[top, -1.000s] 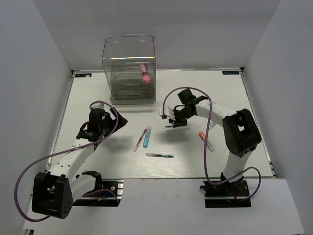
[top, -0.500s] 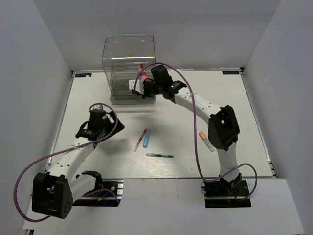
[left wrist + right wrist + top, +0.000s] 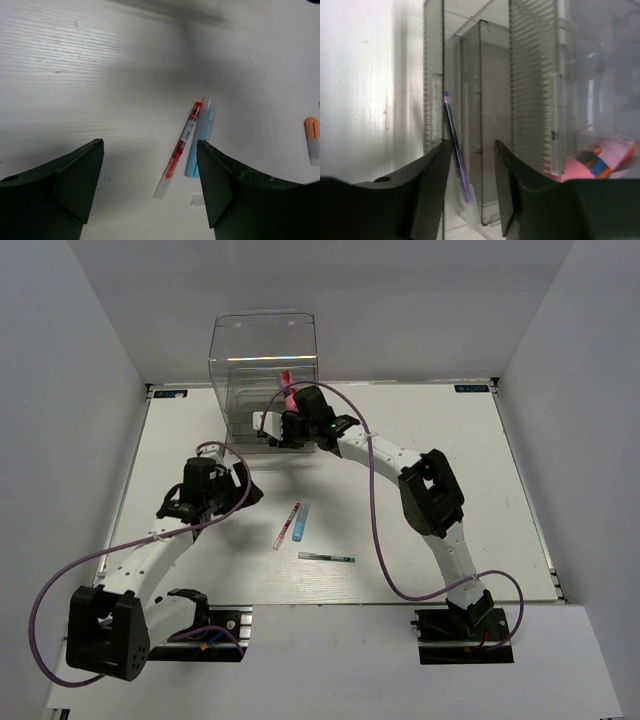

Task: Sort the stationery into containers
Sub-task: Place the stationery into the container, then grab a piece of stationery with the left arm

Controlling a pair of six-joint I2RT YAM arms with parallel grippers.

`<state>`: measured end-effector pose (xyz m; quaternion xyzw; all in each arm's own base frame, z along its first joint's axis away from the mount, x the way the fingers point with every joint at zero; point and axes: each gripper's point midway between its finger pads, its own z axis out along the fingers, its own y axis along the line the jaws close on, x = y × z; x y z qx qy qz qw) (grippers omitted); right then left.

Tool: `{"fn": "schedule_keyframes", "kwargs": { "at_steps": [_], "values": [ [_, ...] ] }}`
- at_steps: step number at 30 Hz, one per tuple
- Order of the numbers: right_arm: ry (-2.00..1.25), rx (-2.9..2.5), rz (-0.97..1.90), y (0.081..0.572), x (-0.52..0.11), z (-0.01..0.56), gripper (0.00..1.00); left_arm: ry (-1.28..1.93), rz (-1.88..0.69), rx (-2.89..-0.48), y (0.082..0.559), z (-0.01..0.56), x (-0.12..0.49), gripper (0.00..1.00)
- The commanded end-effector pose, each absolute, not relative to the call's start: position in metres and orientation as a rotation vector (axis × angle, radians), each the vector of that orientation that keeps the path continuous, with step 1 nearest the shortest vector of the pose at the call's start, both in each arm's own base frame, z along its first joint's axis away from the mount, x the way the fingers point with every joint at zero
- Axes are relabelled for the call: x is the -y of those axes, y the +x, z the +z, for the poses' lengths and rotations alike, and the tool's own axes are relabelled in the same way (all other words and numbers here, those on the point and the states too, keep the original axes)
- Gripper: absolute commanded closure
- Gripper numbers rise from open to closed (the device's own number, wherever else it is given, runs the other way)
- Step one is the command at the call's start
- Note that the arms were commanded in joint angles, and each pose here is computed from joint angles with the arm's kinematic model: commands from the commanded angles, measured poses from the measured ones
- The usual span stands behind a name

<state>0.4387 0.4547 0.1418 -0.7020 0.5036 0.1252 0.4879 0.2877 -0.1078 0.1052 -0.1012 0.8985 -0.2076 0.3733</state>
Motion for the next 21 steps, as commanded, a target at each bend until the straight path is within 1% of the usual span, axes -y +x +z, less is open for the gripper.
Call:
{"fn": "schedule_keyframes", "kwargs": {
  "at_steps": [1,2,3,4,5,6,7,9,10,11,12,13,14,15,16,20,21],
  "values": [
    [-1.646,-1.154,0.314,0.439,-0.459,0.183,0.52,-0.102,-0.651,-2.244,0.300,0.126,0.133,0.17],
    [-1.645,-1.168,0.336,0.436,-0.455,0.180,0.50,-0.105,-0.649,-2.256,0.300,0.122,0.133,0.17],
    [-1.620,-1.127,0.343,0.428,-0.454,0.207,0.49,-0.094,-0.654,-2.256,0.301,0.121,0.136,0.18],
    [-1.616,-1.104,0.377,0.421,-0.454,0.215,0.47,-0.080,-0.661,-2.254,0.301,0.121,0.140,0.18],
    [-1.621,-1.134,0.400,0.415,-0.447,0.202,0.45,-0.079,-0.661,-2.254,0.301,0.121,0.140,0.20],
    [-1.584,-1.088,0.397,0.408,-0.442,0.235,0.45,-0.063,-0.670,-2.242,0.302,0.123,0.144,0.22],
    [-1.583,-1.110,0.413,0.405,-0.435,0.231,0.45,-0.065,-0.668,-2.251,0.302,0.120,0.144,0.22],
    [-1.543,-1.159,0.442,0.397,-0.422,0.243,0.45,-0.032,-0.682,-2.275,0.299,0.113,0.155,0.26],
    [-1.544,-1.204,0.446,0.396,-0.413,0.232,0.45,-0.012,-0.681,-2.279,0.299,0.113,0.158,0.27],
    [-1.514,-1.254,0.460,0.393,-0.406,0.234,0.47,0.009,-0.687,-2.310,0.296,0.105,0.164,0.28],
    [-1.509,-1.331,0.461,0.393,-0.388,0.215,0.47,0.021,-0.691,-2.318,0.296,0.103,0.168,0.31],
    [-1.489,-1.387,0.461,0.394,-0.380,0.206,0.49,0.035,-0.697,-2.321,0.297,0.104,0.173,0.31],
    [-1.461,-1.427,0.470,0.392,-0.373,0.205,0.50,0.048,-0.674,-2.362,0.292,0.092,0.177,0.32],
    [-1.442,-1.510,0.486,0.387,-0.357,0.186,0.50,0.070,-0.660,-2.375,0.292,0.091,0.180,0.32],
    [-1.426,-1.556,0.484,0.388,-0.346,0.178,0.52,0.080,-0.653,-2.385,0.293,0.091,0.184,0.34],
    [-1.361,-1.705,0.496,0.373,-0.305,0.149,0.52,0.141,-0.557,-2.480,0.288,0.070,0.191,0.35],
    [-1.355,-1.731,0.499,0.365,-0.298,0.141,0.52,0.146,-0.514,-2.494,0.287,0.068,0.191,0.37]
  ]
}}
